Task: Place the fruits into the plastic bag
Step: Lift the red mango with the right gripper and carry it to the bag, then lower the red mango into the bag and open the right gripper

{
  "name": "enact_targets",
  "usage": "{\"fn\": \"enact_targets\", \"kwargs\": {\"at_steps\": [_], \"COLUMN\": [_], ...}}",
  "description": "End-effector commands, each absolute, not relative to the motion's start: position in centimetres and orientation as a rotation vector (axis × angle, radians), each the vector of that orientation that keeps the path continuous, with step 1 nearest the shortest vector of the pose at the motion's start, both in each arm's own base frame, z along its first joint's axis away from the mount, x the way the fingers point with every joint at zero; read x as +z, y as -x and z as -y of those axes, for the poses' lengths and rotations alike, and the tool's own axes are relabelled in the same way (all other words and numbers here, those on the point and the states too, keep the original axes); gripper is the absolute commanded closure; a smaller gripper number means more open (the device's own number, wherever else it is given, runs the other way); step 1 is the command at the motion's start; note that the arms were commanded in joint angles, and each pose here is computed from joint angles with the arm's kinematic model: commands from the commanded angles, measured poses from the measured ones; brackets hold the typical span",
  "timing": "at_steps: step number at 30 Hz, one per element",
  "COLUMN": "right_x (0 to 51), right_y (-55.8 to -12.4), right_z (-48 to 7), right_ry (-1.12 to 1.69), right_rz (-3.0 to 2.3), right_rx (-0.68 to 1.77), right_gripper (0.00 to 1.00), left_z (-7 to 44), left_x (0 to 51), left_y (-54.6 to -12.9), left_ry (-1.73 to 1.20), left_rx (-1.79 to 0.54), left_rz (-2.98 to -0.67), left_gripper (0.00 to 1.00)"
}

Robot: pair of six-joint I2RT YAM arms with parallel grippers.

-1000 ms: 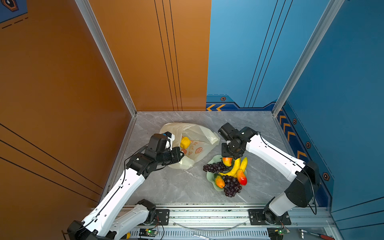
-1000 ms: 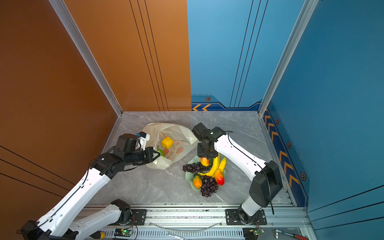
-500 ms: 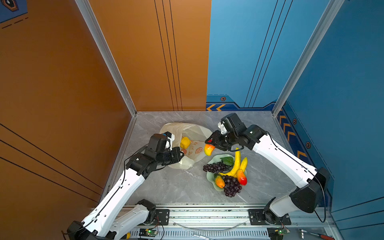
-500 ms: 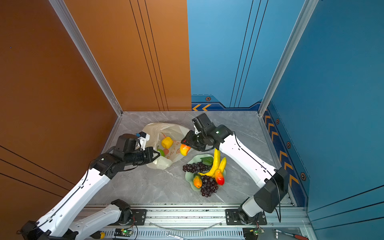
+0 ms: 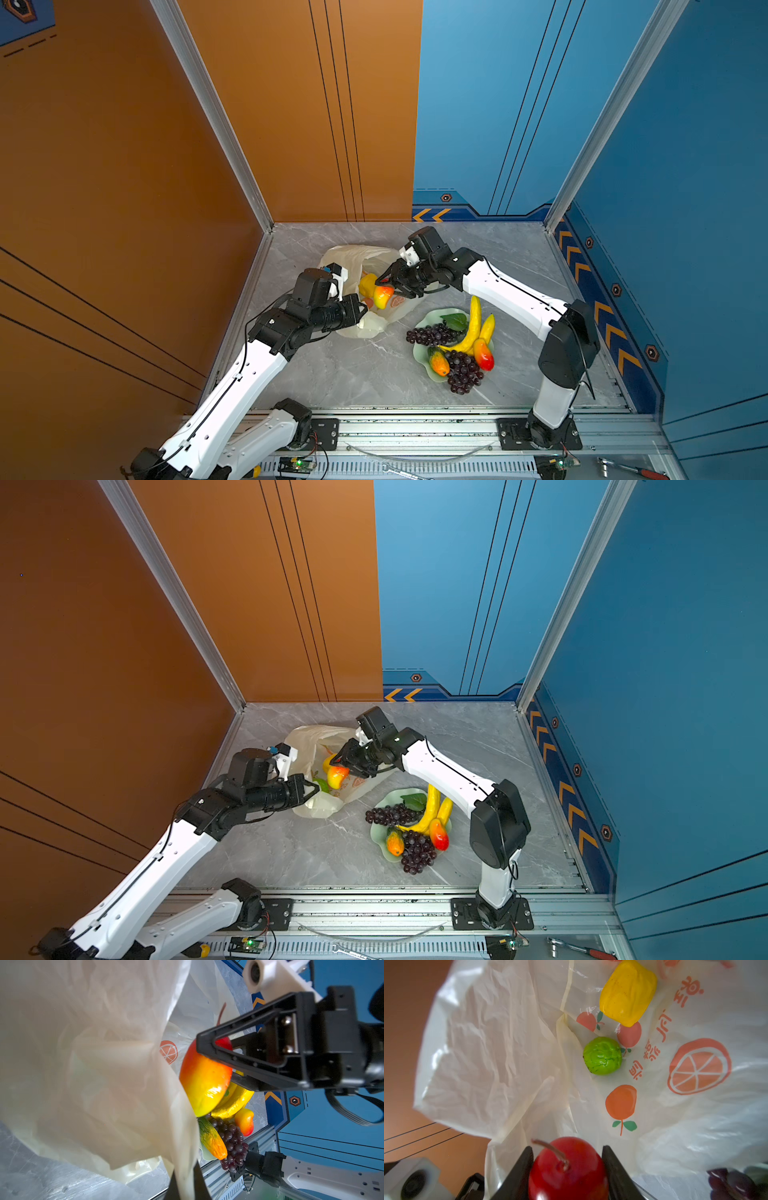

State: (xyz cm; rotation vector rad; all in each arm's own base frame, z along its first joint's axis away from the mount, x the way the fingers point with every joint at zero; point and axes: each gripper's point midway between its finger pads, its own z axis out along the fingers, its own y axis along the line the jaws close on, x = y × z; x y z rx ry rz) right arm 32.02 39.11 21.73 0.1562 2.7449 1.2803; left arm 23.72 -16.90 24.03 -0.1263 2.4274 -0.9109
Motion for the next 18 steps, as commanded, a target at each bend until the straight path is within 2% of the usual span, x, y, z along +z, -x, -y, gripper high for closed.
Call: {"fn": "enact_targets", "kwargs": {"at_steps": [1, 10, 18], "right_x": [22.4, 18.9, 15.2], "right_y": [-33.5, -37.2, -38.8], "right_z": [-40.2, -42.1, -44.8], "right_ry": [-0.126, -0.193, -0.194], "right_rz": [-2.708, -2.702, -2.713], "right_rx": [1.324, 1.199, 1.119], "right_gripper": [0.56, 0.55, 0.55], "left_z": [16.9, 17.0, 17.0], "left_x": [25.0, 24.9, 24.7], "left_y": [-23.7, -23.8, -23.9], "left_ry": [0.13, 0.131, 0.133], "left_rx": [-0.92, -0.921, -0.92], "left_rz": [-2.395, -2.403, -2.413], "left_gripper": [1.0, 1.0, 1.0]}}
